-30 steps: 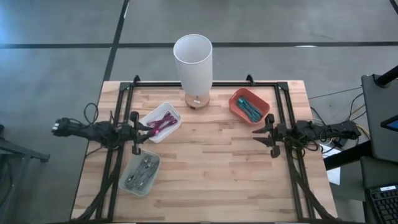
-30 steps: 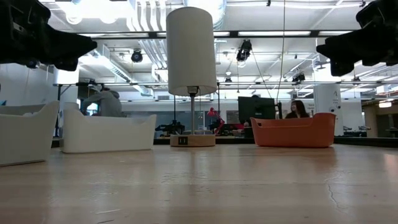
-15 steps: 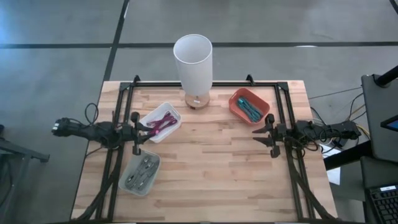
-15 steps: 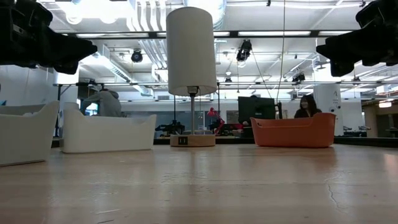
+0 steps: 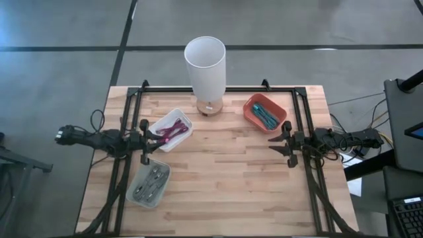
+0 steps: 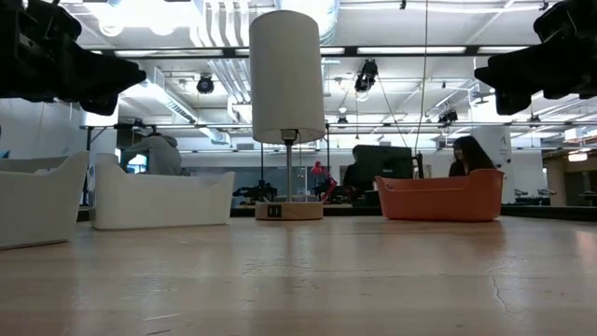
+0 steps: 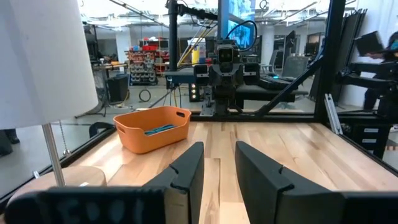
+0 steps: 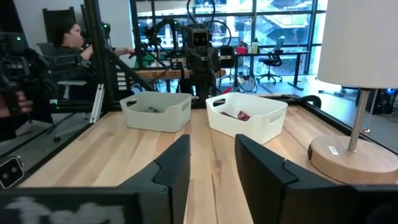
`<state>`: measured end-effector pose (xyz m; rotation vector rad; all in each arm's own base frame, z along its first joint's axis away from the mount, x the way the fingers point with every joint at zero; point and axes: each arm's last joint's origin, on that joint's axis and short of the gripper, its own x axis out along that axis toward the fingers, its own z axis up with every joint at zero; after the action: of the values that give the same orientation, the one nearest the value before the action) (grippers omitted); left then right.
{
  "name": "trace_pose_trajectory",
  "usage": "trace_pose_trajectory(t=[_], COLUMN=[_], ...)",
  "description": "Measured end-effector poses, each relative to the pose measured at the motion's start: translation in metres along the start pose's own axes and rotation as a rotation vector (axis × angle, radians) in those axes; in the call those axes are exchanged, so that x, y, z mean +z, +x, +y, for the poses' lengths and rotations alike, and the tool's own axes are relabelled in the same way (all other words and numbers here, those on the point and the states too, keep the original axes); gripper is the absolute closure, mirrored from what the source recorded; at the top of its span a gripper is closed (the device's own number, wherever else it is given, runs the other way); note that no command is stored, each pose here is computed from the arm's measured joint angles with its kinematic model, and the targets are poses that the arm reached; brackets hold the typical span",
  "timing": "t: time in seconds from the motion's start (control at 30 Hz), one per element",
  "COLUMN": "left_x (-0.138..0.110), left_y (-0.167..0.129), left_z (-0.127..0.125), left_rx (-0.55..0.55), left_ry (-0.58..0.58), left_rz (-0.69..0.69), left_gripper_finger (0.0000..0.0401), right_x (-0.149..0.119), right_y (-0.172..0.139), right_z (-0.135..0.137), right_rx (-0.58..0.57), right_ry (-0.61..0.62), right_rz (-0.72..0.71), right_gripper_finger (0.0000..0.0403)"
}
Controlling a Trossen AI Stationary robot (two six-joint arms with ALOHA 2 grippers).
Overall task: Pick & Place USB Port
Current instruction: Return to Home Position
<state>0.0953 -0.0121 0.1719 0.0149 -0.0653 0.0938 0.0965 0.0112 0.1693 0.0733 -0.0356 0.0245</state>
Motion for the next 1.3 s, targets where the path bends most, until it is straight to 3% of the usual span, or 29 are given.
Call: trace_pose_trajectory(t=[0.37,1.0,1.3], left_x=[-0.0001,-0.0003,-0.0003], left_y=[0.0,0.0,0.0], left_z=[0.0,-0.0001,-0.0001], left_rx=[-0.001,-0.003,-0.003], left_ry=[0.0,0.001,0.001], left_rz=[0.001,0.002,0.003], left_gripper_finger=[0.0302,0.0302,0.0302], right_x=[0.0,0.0002,0.0002], right_y=[0.0,0.0,0.0], right_z=[0.0,0.0,0.0], right_rx=[0.0,0.0,0.0], right_ry=[0.001,0.0,0.001], right_rz=[0.0,-0.001,-0.001], right_gripper_finger=[0.0292,0.027,0.0283])
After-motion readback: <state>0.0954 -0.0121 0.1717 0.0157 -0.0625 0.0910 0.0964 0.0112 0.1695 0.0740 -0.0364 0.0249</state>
